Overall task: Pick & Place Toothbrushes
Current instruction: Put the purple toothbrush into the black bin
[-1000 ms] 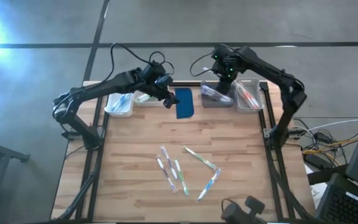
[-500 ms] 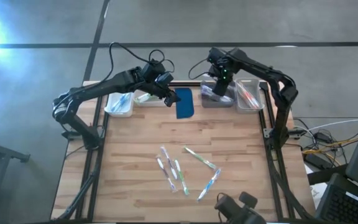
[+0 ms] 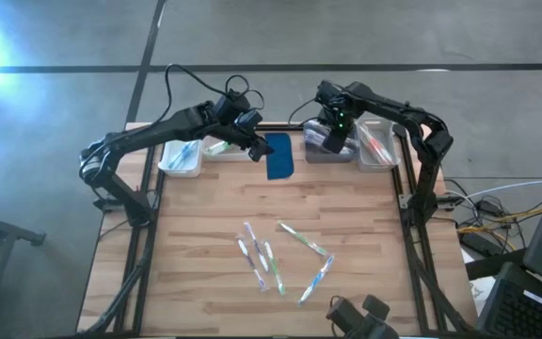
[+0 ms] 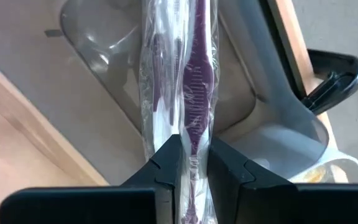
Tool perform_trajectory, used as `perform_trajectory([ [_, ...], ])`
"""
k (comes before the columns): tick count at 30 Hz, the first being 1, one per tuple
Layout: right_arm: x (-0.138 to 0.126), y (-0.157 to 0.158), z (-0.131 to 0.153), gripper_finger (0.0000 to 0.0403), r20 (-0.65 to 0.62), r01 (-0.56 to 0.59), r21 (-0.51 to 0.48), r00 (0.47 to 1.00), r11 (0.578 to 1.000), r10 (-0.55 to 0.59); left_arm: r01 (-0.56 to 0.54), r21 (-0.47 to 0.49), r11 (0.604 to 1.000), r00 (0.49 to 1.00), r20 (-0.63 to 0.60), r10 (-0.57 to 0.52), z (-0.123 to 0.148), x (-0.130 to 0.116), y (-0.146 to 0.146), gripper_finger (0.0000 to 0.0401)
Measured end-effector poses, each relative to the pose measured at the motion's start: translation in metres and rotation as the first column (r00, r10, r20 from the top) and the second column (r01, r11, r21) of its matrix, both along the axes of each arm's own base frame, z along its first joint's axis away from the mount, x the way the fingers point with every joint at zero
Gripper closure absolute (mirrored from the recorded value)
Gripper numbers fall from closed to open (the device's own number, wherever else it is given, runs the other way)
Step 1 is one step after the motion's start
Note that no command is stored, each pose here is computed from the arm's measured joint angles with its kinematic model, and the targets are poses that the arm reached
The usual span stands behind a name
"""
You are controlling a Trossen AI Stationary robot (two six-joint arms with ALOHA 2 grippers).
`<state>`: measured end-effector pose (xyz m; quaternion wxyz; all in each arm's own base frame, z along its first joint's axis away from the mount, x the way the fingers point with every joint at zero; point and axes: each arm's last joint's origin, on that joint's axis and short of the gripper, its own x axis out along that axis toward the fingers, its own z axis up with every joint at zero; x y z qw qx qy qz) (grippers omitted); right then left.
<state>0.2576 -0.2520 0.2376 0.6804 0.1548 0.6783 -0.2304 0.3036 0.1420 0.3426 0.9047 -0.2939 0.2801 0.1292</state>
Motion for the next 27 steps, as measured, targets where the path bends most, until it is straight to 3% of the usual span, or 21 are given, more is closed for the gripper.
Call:
perform_trajectory([
  [27, -0.003, 0.003, -0.041, 0.0355, 0.022, -0.022, 0.010, 1.000, 1.000, 0.022, 0.000, -0.002, 1.000, 1.000, -0.001, 0.000, -0.001, 0.000, 0.000, 0.0160],
])
